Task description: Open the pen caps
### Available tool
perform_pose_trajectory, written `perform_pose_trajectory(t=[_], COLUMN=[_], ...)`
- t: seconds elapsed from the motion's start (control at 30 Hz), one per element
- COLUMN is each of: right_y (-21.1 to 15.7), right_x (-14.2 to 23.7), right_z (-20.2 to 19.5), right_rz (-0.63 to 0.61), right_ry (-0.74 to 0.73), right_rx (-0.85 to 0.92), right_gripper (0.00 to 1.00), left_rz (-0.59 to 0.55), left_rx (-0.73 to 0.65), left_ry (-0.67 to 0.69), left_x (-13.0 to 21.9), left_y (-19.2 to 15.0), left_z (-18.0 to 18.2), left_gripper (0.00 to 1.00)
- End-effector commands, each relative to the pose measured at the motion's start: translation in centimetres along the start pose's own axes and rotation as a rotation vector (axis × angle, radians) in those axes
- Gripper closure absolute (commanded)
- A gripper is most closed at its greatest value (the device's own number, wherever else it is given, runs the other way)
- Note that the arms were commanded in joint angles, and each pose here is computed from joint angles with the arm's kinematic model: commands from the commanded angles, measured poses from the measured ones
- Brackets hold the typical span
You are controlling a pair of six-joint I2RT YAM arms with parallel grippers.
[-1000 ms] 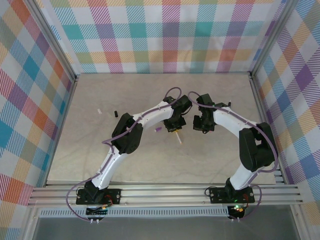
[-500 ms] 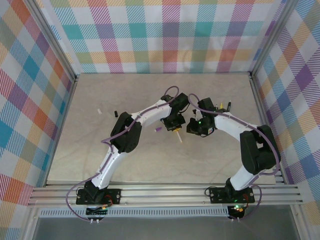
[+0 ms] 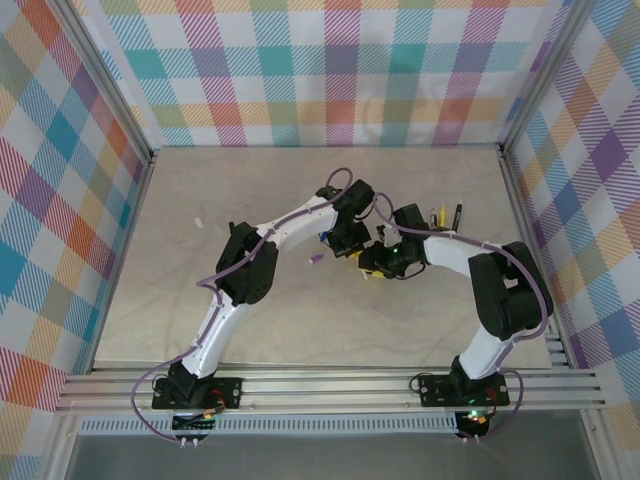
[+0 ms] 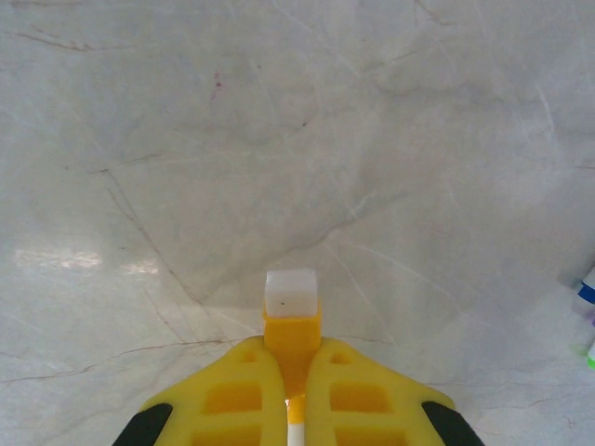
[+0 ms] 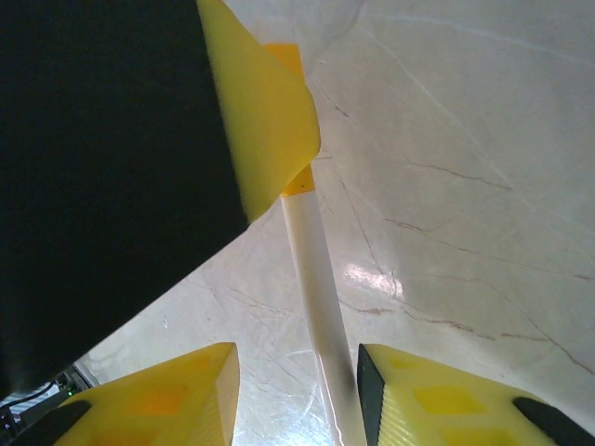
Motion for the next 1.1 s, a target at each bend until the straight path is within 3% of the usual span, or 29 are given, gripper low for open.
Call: perform_pose_trajectory(t=[0.0,0.17,0.23,0.27,0.33,0.47,0.53,0.6,0.63,0.9,1.07], right_y=[0.0,0.3,0.4,0.5,0.6,0.6,0.4,0.2,0.2,0.2,0.6], right_x=[-0.6,-1.6,-1.9,-1.9,-2.0,-1.7,-1.4,-0.8,-0.6,0.5,1.0], right_z=[0.0,-0.4,-0.6,-0.6,-0.5,-0.3,0.0,0.6,0.9,2.5,3.5], right_rz=[0.003,0.018,0.010,0.006,-0.004,-0.022,-0.031,-0.044,-0.053,-0.075,-0.089], right_ry=[0.052,0.069,0.074,0.079,0.090,0.102,0.120,0.164,0.182,0.244,0.242], right_rx=[0.000,-0.006,-0.017,-0.021,-0.025,-0.020,-0.009,0.011,0.023,0.074,0.083], right_gripper=[0.59,0.61,0.77,0.90,1.00,1.00,1.00,1.00,1.00,1.00,1.00], left_rz=[0.014,0.033,0.034,0.032,0.031,0.013,-0.019,-0.044,-0.047,-0.034,-0.021], left_rx=[0.001,0.010,0.008,0.008,0.009,0.013,0.010,0.009,0.010,0.012,0.012], left_ry=[-0.045,-0.067,-0.070,-0.065,-0.063,-0.054,-0.052,-0.067,-0.076,-0.096,-0.104], left_x=[1.8,1.7,1.8,1.8,1.8,2.2,3.0,3.8,3.9,3.8,3.7], left_y=[-0.1,-0.1,-0.1,-0.1,0.0,0.4,0.6,0.8,0.8,0.7,0.7], left_z=[-0.2,-0.4,-0.4,-0.4,-0.2,0.3,0.8,1.3,1.5,2.2,2.1], left_gripper=[0.96,0.96,0.96,0.96,0.96,0.93,0.80,0.60,0.56,0.55,0.61])
Point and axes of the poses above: each hand's point on the last joint's axis, 136 mm out from that joint toward the fingers, its own x axis back along the fingers, its own z axis along the line the jaws close on, y = z × x, the point moved 10 cm from there along x, back along the fingers, and after that the axes turned 12 degrees about x, right-handed, at the moved point
